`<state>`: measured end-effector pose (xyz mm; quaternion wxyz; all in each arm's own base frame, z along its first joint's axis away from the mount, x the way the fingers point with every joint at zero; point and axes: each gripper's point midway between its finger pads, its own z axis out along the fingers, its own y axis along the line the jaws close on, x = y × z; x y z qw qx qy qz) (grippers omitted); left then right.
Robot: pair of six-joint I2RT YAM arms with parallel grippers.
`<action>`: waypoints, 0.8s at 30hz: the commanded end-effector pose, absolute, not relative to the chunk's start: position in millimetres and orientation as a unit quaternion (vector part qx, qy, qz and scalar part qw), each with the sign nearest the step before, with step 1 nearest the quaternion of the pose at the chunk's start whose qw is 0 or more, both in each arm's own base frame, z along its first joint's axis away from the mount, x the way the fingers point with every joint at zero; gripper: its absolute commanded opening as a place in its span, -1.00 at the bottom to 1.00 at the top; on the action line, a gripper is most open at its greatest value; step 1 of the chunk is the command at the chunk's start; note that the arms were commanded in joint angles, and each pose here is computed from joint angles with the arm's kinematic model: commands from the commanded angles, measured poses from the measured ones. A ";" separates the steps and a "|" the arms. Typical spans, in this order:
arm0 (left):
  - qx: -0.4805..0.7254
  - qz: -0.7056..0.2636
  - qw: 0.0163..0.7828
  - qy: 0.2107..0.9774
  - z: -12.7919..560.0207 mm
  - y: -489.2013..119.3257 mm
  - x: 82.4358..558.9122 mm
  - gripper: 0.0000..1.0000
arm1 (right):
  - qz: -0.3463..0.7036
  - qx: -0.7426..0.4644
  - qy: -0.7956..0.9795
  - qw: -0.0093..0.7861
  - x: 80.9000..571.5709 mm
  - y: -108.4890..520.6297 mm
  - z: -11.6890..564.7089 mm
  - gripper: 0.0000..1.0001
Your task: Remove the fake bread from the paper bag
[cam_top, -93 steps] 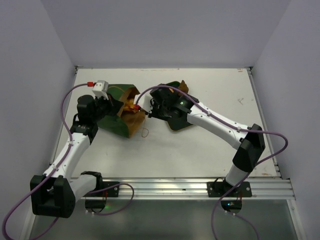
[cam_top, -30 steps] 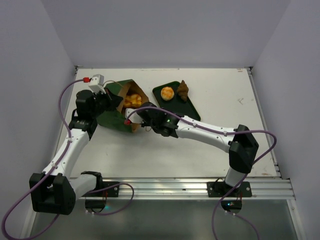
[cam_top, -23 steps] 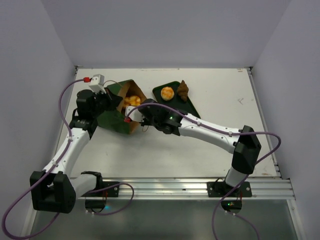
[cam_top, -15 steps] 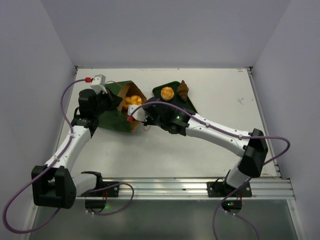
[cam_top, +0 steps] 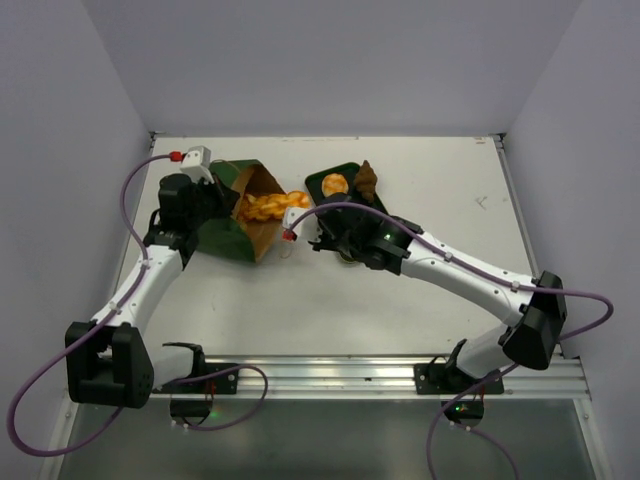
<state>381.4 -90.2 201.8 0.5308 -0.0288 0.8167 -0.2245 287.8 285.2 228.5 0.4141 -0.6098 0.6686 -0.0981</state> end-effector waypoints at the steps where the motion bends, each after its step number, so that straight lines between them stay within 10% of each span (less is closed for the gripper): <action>1: -0.022 -0.201 0.572 0.795 232.3 -79.0 394.7 -1.00 | -0.089 -0.588 0.678 0.431 288.5 258.9 246.8 -1.00; 24: -0.044 -0.169 0.561 0.809 219.3 -66.2 404.2 -1.00 | -0.017 -0.505 0.731 0.459 262.4 169.6 276.5 -1.00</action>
